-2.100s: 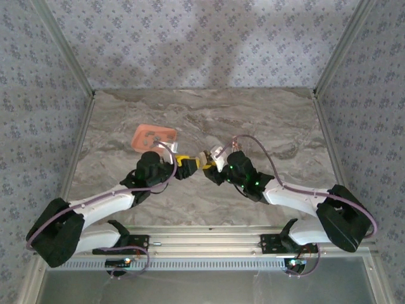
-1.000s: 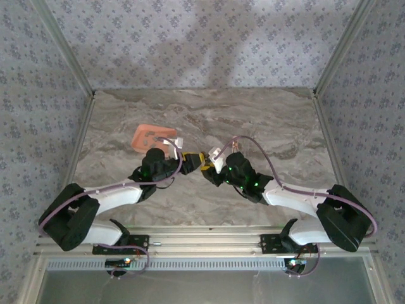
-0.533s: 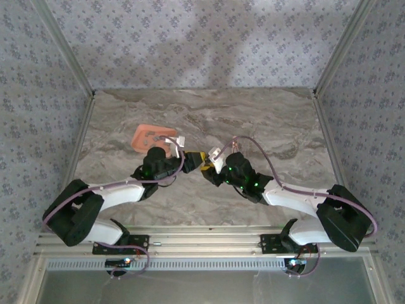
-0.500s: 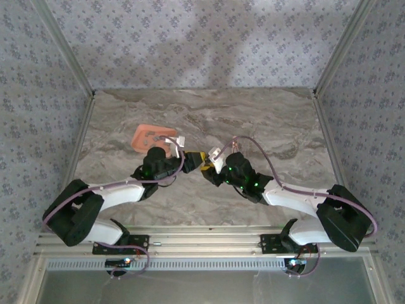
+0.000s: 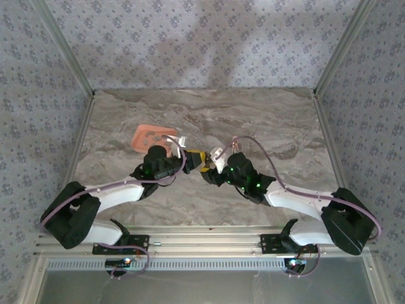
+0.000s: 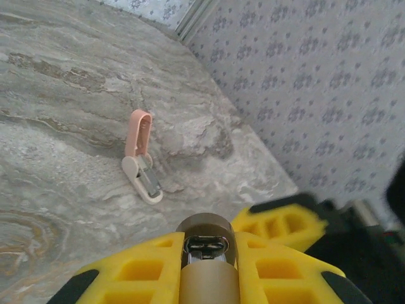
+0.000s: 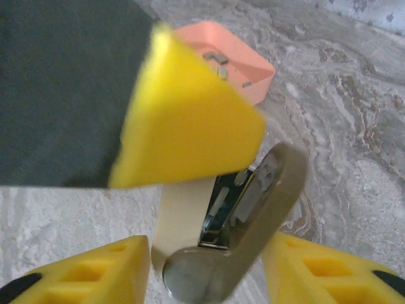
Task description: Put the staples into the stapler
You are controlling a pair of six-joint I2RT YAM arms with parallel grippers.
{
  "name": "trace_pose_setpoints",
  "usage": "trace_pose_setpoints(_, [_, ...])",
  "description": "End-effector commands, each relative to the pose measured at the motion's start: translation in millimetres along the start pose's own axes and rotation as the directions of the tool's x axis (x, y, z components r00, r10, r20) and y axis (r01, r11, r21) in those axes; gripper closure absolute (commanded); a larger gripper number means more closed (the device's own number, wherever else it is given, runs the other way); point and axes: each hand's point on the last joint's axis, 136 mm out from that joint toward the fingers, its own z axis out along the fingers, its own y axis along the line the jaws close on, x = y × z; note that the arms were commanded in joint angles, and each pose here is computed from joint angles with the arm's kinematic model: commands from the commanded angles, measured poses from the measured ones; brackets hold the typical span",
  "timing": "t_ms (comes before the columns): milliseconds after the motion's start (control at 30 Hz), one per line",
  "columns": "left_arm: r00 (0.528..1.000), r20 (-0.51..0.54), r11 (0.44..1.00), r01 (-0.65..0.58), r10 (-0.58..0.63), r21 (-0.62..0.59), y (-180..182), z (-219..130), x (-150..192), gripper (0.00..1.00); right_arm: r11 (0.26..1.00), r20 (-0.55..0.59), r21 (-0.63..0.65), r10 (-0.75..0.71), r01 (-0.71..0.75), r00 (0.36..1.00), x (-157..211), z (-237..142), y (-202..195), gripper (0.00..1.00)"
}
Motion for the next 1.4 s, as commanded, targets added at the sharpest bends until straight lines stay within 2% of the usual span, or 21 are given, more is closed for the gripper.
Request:
trace_pose_setpoints(0, [0.966, -0.043, 0.967, -0.255, 0.255, 0.015, -15, -5, -8, 0.94, 0.998, 0.012, -0.029, 0.061, -0.060, 0.998, -5, -17, -1, 0.45])
trace_pose_setpoints(200, [0.845, -0.071, 0.845, -0.519, 0.530, 0.124, -30, -19, 1, 0.97, 0.961, -0.037, -0.110, 0.251, -0.254, 0.967, -4, -38, -6, 0.40])
trace_pose_setpoints(367, [0.698, -0.080, 0.690, -0.672, 0.711, 0.270, -45, -33, 25, 0.99, 0.824, -0.100, -0.243, 0.503, -0.511, 0.858, -15, -40, -15, 0.39])
trace_pose_setpoints(467, [0.639, -0.073, 0.628, -0.718, 0.766, 0.300, -47, -40, 32, 0.99, 0.761, -0.151, -0.320, 0.547, -0.564, 0.823, -21, -40, -7, 0.40])
trace_pose_setpoints(567, [0.599, -0.076, 0.589, -0.742, 0.797, 0.320, -46, -44, 37, 0.98, 0.740, -0.191, -0.364, 0.535, -0.566, 0.823, -26, -38, 6, 0.41])
trace_pose_setpoints(700, [0.579, -0.064, 0.563, -0.751, 0.813, 0.344, -49, -46, 40, 0.99, 0.721, -0.228, -0.393, 0.525, -0.571, 0.820, -27, -37, 20, 0.41])
trace_pose_setpoints(1367, [0.584, -0.020, 0.555, -0.760, 0.812, 0.339, -55, -45, 35, 0.98, 0.704, -0.319, -0.370, 0.517, -0.607, 0.794, -5, -19, 31, 0.44])
